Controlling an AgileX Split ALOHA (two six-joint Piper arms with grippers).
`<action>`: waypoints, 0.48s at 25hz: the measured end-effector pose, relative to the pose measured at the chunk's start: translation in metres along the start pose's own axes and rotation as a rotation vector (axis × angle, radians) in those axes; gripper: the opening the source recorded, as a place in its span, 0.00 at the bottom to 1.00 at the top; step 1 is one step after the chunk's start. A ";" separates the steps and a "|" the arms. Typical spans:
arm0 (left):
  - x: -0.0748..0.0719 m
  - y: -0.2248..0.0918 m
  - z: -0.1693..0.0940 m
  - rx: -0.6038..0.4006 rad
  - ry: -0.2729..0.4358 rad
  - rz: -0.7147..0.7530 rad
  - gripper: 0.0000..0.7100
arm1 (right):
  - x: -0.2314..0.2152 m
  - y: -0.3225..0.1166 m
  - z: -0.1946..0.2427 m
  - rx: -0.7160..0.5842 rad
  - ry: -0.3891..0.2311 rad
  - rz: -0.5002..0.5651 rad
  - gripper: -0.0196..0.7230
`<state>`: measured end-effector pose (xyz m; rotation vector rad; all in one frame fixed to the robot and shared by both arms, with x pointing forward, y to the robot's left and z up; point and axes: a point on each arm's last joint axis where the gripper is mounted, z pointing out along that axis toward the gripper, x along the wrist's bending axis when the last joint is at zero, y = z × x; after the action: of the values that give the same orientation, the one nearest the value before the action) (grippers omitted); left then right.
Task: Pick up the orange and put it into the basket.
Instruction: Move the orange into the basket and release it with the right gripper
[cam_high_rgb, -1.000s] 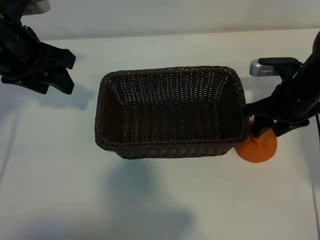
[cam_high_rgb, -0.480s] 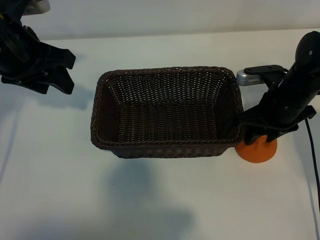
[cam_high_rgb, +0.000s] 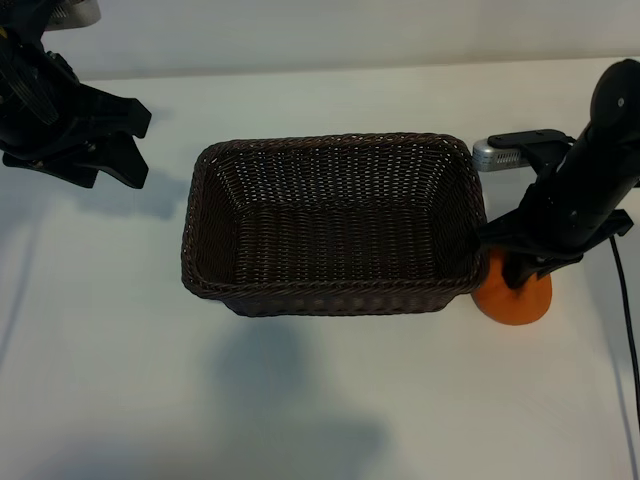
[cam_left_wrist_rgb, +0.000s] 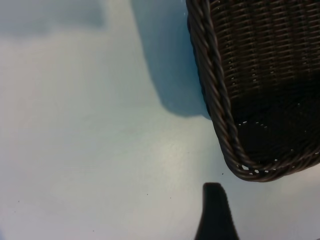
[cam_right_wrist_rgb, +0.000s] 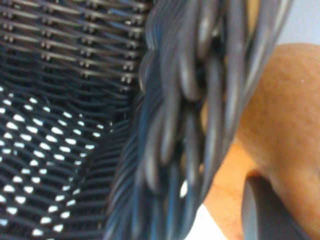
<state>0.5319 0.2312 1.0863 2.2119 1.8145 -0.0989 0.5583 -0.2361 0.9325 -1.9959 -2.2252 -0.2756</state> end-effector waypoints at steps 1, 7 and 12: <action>0.000 0.000 0.000 0.000 0.000 0.000 0.74 | 0.000 0.001 -0.003 0.012 -0.002 -0.009 0.15; 0.000 0.000 0.000 0.000 0.000 0.000 0.74 | 0.000 0.002 -0.011 0.031 -0.026 -0.040 0.14; 0.000 0.000 0.000 0.000 0.000 0.000 0.74 | 0.003 -0.001 -0.030 0.024 -0.047 -0.053 0.14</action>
<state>0.5319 0.2312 1.0863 2.2119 1.8145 -0.0989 0.5563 -0.2405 0.9623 -1.9531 -2.3013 -0.2082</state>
